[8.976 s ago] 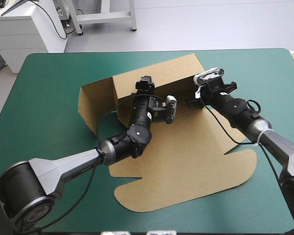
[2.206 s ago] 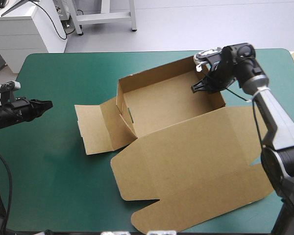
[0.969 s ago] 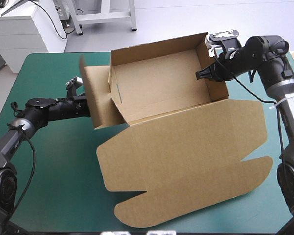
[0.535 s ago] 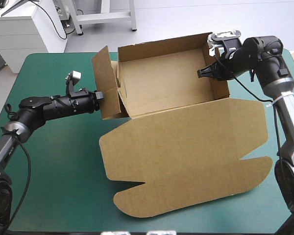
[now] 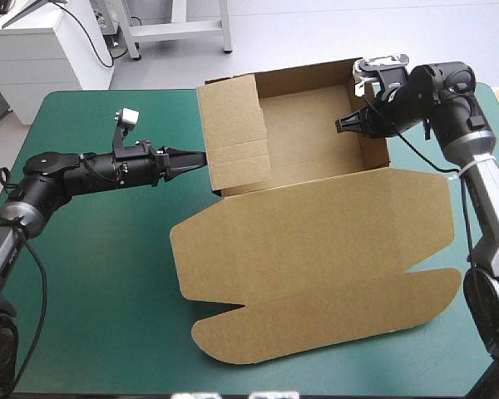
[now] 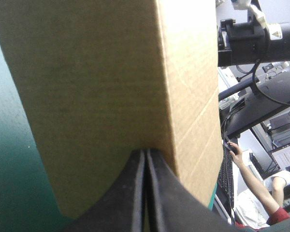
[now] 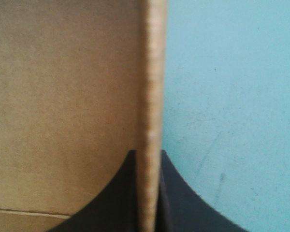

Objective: Fold the box

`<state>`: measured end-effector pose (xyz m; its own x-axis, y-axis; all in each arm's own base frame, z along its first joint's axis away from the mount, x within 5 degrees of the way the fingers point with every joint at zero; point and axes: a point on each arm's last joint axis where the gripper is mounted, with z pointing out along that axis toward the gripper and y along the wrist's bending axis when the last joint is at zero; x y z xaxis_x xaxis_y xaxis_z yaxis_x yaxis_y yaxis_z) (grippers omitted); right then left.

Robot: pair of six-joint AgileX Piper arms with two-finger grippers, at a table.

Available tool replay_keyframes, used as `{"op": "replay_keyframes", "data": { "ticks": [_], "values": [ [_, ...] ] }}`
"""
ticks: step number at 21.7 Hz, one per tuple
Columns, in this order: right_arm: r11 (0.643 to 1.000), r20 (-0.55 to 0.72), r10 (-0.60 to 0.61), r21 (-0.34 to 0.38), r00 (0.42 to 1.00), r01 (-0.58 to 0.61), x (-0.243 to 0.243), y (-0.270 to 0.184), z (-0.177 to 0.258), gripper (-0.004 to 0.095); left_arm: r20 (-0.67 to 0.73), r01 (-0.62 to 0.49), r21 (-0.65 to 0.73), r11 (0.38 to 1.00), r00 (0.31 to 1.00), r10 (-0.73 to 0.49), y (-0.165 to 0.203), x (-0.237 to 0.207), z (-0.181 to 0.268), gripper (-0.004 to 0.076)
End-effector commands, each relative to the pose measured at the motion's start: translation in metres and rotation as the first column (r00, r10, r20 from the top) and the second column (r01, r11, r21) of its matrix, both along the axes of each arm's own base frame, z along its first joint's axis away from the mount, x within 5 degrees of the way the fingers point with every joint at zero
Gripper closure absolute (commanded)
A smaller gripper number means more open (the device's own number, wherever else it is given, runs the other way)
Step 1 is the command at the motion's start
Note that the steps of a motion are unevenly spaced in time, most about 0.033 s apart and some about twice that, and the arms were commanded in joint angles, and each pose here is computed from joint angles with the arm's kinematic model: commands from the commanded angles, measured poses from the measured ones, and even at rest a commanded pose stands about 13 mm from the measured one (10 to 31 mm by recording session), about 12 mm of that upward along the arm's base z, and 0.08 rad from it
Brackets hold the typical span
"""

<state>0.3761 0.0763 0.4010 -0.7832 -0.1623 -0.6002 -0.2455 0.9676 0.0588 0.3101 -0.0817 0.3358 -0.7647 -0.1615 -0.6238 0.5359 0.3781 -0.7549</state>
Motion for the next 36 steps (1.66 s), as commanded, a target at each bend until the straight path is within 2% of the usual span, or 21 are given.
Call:
{"op": "replay_keyframes", "data": {
  "ticks": [1, 2, 4, 6, 8, 9, 15, 20, 23, 26, 29, 31, 33, 36],
  "values": [
    [0.999, 0.113, -0.015, 0.047, 0.993, 0.01, -0.012, -0.003, 0.03, 0.0927, 0.08, 0.028, -0.04, 0.999, 0.996, -0.025, -0.004, -0.01, 0.025, 0.0701],
    [0.999, 0.113, -0.015, 0.047, 0.993, 0.01, -0.012, -0.003, 0.03, 0.0927, 0.08, 0.029, -0.035, 0.999, 0.996, -0.026, -0.004, -0.01, 0.025, 0.0675],
    [0.999, 0.113, -0.015, 0.047, 0.993, 0.01, -0.012, -0.003, 0.03, 0.0927, 0.08, 0.031, -0.034, 0.999, 0.996, -0.029, -0.004, -0.01, 0.025, 0.0561],
    [0.999, 0.111, -0.015, 0.047, 0.994, 0.01, -0.012, -0.003, 0.03, 0.0927, 0.079, 0.056, -0.042, 0.998, 0.996, -0.052, -0.005, -0.012, 0.025, 0.0377],
    [0.999, 0.103, -0.012, 0.044, 0.995, 0.008, -0.013, -0.003, 0.029, 0.0927, 0.079, 0.083, -0.066, 0.994, 0.994, -0.078, -0.006, -0.014, 0.027, 0.0253],
    [0.999, 0.099, -0.01, 0.041, 0.995, 0.006, -0.013, -0.003, 0.029, 0.0927, 0.079, 0.091, -0.084, 0.992, 0.993, -0.085, -0.006, -0.015, 0.029, 0.0223],
    [1.0, 0.091, 0.004, 0.021, 0.996, -0.006, -0.016, 0.001, 0.029, 0.0927, 0.08, 0.071, -0.089, 0.993, 0.995, -0.064, -0.005, -0.013, 0.029, 0.0225],
    [0.998, 0.154, 0.01, -0.066, 0.988, 0.0, -0.021, 0.02, 0.035, 0.0927, 0.074, -0.075, -0.12, 0.99, 0.994, 0.084, -0.001, -0.001, 0.031, 0.0239],
    [0.996, 0.172, 0.0, -0.085, 0.985, 0.015, -0.025, 0.032, 0.037, 0.0927, 0.068, -0.082, -0.122, 0.989, 0.994, 0.091, -0.001, 0.0, 0.031, 0.0262],
    [0.998, 0.211, 0.008, -0.056, 0.978, 0.004, -0.029, 0.05, 0.041, 0.0927, 0.073, -0.045, -0.066, 0.997, 0.996, 0.05, -0.011, -0.003, 0.026, 0.0276],
    [0.998, 0.261, 0.044, -0.063, 0.964, -0.029, -0.035, 0.063, 0.051, 0.0926, 0.089, -0.068, 0.04, 0.997, 0.994, 0.064, -0.02, -0.001, 0.018, 0.0276],
    [0.995, 0.315, 0.045, -0.094, 0.948, -0.017, -0.04, 0.068, 0.063, 0.0926, 0.071, -0.112, 0.111, 0.988, 0.992, 0.105, -0.024, 0.001, 0.011, 0.0276],
    [0.994, 0.352, 0.06, -0.104, 0.934, -0.024, -0.048, 0.075, 0.075, 0.0927, 0.067, -0.2, 0.153, 0.968, 0.979, 0.192, -0.028, 0.006, 0.008, 0.0276],
    [0.993, 0.376, 0.083, -0.114, 0.923, -0.043, -0.054, 0.083, 0.082, 0.0926, 0.068, -0.302, 0.15, 0.941, 0.953, 0.295, -0.036, 0.011, 0.008, 0.0276]
  ]
}}
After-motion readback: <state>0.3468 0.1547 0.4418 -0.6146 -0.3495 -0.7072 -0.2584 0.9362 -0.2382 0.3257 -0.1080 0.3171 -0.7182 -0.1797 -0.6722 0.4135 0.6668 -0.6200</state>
